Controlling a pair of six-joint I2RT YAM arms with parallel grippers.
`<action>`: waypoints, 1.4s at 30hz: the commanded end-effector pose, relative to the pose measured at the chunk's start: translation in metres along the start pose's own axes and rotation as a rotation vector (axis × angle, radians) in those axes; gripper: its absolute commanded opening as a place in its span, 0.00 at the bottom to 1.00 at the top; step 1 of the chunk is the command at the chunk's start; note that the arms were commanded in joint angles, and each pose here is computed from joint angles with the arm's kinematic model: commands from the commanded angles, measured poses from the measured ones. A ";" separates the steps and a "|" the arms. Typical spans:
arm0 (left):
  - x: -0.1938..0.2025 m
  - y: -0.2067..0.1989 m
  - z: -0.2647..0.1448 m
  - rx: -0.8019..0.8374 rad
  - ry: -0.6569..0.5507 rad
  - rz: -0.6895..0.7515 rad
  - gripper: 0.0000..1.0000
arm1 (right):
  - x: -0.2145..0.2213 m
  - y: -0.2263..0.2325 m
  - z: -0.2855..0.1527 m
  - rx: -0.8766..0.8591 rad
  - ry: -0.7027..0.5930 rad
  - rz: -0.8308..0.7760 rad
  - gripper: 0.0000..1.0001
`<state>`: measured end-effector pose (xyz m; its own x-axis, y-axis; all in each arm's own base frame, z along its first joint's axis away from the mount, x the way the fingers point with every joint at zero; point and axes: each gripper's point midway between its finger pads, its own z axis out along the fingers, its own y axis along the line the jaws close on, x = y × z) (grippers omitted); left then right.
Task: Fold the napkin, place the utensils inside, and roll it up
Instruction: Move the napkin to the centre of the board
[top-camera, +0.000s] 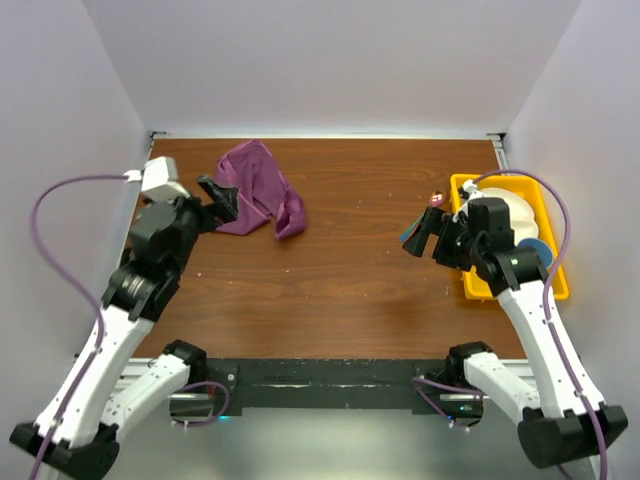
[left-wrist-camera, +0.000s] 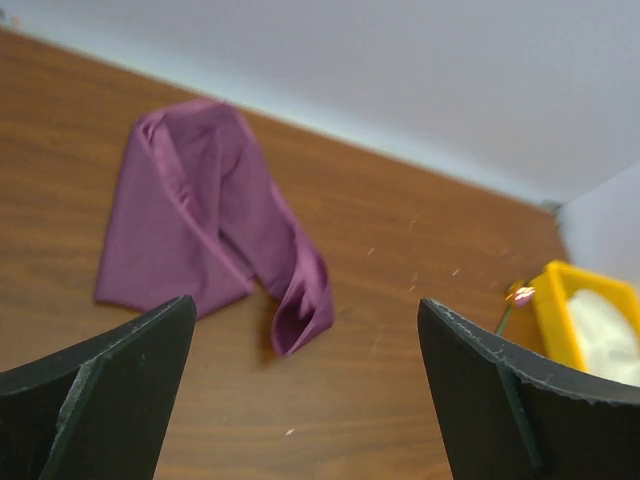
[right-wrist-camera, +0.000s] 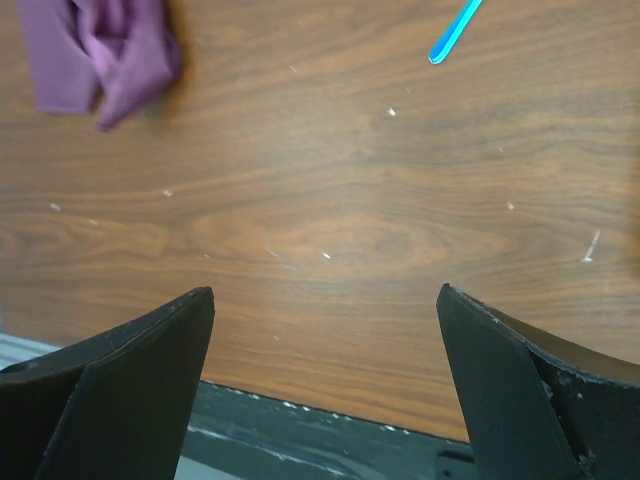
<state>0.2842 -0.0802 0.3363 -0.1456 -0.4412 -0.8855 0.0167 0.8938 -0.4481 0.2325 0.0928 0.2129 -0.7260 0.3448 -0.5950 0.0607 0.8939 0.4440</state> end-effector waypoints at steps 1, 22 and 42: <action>0.045 0.007 0.028 -0.075 0.230 0.103 0.98 | -0.007 0.007 -0.005 -0.024 0.025 -0.087 0.98; 0.214 -0.008 0.192 0.053 0.780 0.216 0.80 | 0.005 0.091 0.089 -0.240 0.304 -0.096 0.98; 0.245 -0.012 0.105 0.114 0.800 -0.182 0.00 | 0.047 0.168 0.237 -0.246 0.507 -0.062 0.93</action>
<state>0.3623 -0.1891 0.0699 -0.8644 -0.2141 -0.4550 0.0165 0.8923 -0.4511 0.3665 0.2927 0.0989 -0.9690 0.0872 -0.2313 -0.0625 0.8189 0.5706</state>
